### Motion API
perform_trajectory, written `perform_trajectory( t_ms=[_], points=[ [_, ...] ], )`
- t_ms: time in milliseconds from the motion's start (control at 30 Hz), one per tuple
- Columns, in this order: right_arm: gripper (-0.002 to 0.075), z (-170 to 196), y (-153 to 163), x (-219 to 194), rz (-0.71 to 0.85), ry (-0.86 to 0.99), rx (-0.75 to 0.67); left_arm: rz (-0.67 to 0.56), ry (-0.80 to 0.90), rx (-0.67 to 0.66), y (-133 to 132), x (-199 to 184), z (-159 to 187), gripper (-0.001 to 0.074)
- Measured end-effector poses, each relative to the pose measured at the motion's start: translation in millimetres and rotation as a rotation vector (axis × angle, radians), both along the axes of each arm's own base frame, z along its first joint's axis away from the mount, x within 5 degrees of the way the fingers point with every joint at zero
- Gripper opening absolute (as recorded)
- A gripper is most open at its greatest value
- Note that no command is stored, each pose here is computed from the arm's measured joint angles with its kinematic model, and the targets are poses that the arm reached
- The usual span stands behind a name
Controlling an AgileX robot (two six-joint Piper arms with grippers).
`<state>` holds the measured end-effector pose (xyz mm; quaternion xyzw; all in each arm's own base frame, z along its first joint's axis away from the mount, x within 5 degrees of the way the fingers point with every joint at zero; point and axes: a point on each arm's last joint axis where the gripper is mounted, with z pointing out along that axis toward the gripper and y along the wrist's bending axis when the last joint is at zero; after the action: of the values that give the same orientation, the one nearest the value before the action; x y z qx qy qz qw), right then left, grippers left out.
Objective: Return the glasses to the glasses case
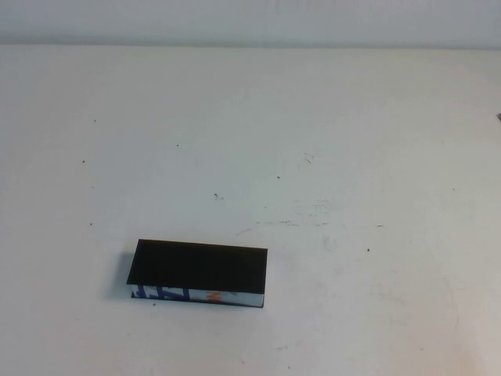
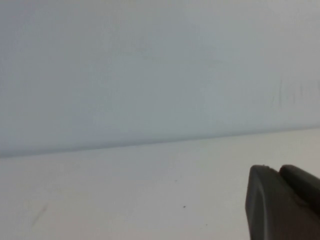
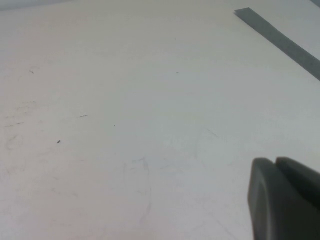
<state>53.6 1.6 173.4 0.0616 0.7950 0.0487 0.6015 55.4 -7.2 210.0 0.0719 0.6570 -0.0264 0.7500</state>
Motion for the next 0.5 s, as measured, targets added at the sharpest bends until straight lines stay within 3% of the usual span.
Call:
perform_trajectory(
  t_ms=[500],
  points=[
    [-0.0013,0.0,0.0,0.0,0.000,0.000,0.000,0.077,0.253,-0.009,3.3,0.4,-23.1,0.0000]
  ],
)
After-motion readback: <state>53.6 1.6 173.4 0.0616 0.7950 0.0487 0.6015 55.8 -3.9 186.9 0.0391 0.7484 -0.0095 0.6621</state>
